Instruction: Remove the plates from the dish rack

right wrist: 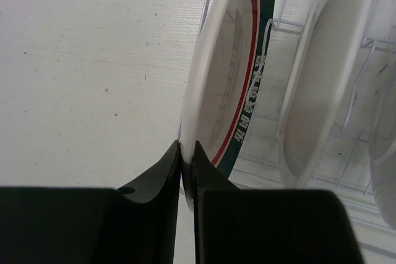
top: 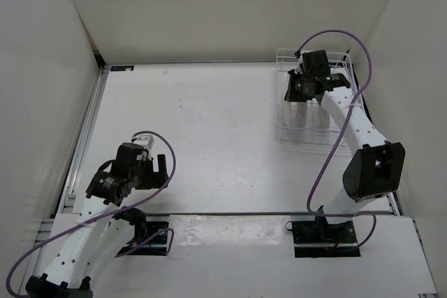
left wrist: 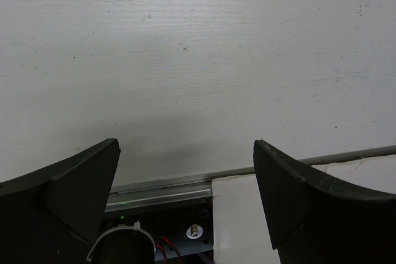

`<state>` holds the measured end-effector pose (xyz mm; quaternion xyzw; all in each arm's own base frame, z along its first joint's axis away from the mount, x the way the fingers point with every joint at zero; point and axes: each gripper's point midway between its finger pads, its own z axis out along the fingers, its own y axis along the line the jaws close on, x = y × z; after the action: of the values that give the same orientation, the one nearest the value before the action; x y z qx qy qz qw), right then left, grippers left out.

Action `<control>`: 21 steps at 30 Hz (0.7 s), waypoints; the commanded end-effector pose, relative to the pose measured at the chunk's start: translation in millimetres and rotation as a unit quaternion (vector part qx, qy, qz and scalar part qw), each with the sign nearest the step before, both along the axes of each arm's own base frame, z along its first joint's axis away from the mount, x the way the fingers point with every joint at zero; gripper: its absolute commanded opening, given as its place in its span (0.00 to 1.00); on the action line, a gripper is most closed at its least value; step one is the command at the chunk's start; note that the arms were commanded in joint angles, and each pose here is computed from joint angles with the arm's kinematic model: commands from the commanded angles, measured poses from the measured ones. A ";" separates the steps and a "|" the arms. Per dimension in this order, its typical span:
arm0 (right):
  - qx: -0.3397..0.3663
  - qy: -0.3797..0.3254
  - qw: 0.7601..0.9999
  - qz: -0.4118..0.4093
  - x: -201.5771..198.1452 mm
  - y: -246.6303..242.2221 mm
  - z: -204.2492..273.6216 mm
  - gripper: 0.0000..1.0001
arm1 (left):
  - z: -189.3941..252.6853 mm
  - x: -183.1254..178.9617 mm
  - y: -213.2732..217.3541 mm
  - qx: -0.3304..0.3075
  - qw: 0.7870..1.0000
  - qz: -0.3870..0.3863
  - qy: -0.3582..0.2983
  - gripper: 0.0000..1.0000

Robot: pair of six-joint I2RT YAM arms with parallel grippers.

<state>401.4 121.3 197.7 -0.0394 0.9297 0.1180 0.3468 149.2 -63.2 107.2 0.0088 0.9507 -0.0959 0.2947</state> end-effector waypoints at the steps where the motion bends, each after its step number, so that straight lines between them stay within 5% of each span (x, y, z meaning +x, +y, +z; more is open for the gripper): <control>1: -0.020 -0.081 0.996 -0.018 4.6 -18.1 59.5 0.00 | 5.6 1.9 -2.8 -0.009 1.000 -0.005 -0.013 1.00; 13: 0.007 -0.194 0.981 -0.027 -13.6 -22.3 153.4 0.00 | 1.9 2.1 -4.4 -0.008 1.000 -0.006 -0.002 1.00; 21: 0.066 -0.224 0.967 0.103 -40.8 50.3 197.2 0.00 | 1.7 1.4 -4.6 -0.008 1.000 -0.008 0.001 1.00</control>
<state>371.4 135.3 360.6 -0.0753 0.8444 0.1584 0.5062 148.6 -64.4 105.7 0.0099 0.9524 -0.0976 0.2886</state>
